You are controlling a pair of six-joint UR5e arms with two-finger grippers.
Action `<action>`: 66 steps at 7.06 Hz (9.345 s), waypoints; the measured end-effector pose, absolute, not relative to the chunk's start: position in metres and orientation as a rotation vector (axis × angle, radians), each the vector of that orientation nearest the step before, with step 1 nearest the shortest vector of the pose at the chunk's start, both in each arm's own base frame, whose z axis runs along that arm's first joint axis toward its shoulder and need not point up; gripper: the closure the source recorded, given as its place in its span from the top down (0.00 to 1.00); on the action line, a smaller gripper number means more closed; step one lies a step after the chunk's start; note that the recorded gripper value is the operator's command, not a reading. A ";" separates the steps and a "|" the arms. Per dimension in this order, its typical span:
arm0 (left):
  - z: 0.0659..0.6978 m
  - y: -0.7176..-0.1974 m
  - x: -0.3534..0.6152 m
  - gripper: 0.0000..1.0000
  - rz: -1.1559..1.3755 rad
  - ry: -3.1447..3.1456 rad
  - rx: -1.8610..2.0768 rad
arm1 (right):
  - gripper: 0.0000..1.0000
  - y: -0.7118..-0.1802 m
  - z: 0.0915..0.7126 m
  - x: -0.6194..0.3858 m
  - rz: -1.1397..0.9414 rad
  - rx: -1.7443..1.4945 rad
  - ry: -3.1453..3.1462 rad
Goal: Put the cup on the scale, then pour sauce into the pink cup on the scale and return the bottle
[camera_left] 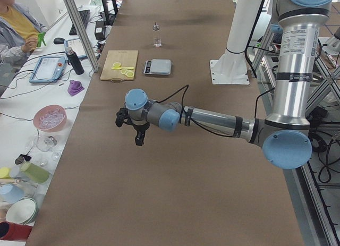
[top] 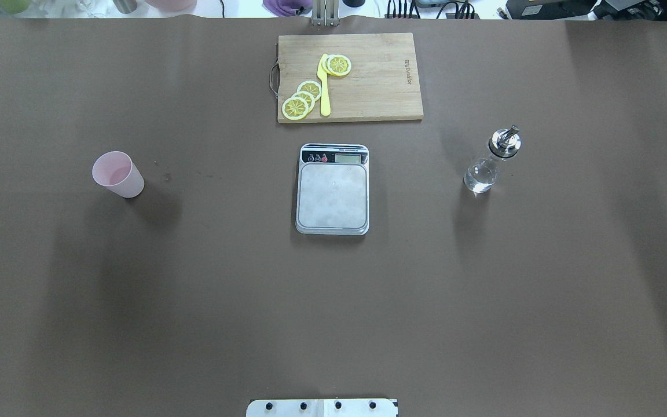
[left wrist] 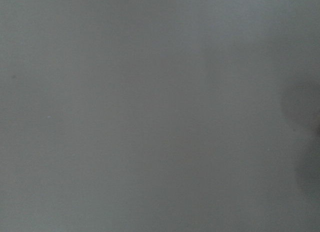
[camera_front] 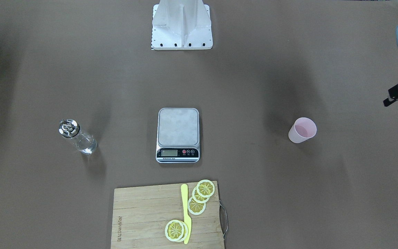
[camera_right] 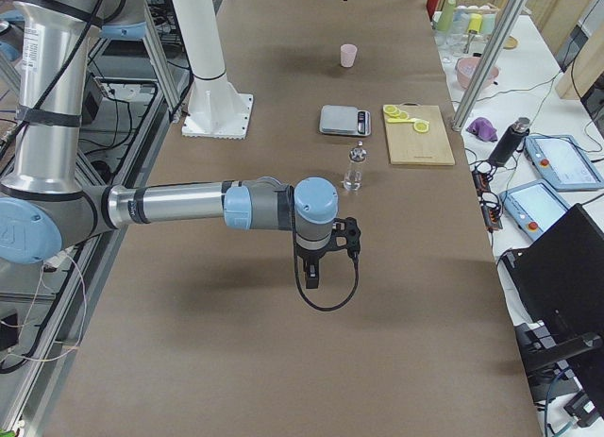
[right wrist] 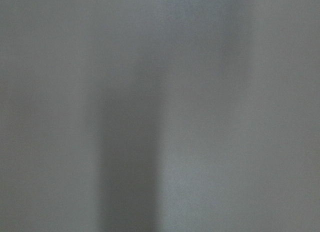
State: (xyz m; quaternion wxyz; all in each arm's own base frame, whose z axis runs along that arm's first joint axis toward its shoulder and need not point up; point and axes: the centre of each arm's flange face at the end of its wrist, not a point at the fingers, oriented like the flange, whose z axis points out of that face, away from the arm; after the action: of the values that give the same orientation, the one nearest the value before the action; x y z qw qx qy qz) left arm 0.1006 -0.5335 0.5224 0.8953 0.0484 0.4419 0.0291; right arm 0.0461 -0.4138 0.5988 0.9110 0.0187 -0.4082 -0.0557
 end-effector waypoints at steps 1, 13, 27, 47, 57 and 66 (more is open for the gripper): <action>0.492 -0.543 0.146 0.97 0.018 0.899 0.085 | 1.00 -0.413 0.598 0.046 -0.116 0.041 -0.843; 0.452 -0.578 0.296 0.64 0.026 0.749 -0.101 | 1.00 -0.405 0.594 0.047 -0.119 0.045 -0.840; 0.139 -0.547 0.517 0.00 -0.001 0.895 -0.035 | 1.00 -0.431 0.553 0.024 -0.246 0.171 -0.736; 0.274 -0.563 0.233 0.98 -0.105 0.939 0.086 | 1.00 -0.390 0.514 -0.075 -0.516 0.634 -1.017; 0.369 -0.595 0.143 0.98 0.085 0.760 0.202 | 0.98 -0.424 0.445 -0.260 -0.638 0.925 -0.890; 0.365 -0.601 0.134 0.98 0.069 0.737 0.211 | 0.94 -0.438 0.503 -0.333 -0.449 1.125 -1.037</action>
State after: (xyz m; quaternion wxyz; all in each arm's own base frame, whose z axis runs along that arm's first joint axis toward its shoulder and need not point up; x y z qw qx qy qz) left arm 0.1338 -0.6006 0.3655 0.9268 0.1029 0.3596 0.0335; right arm -0.3332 -0.4375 0.5031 0.6986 0.5048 -0.4653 -0.2016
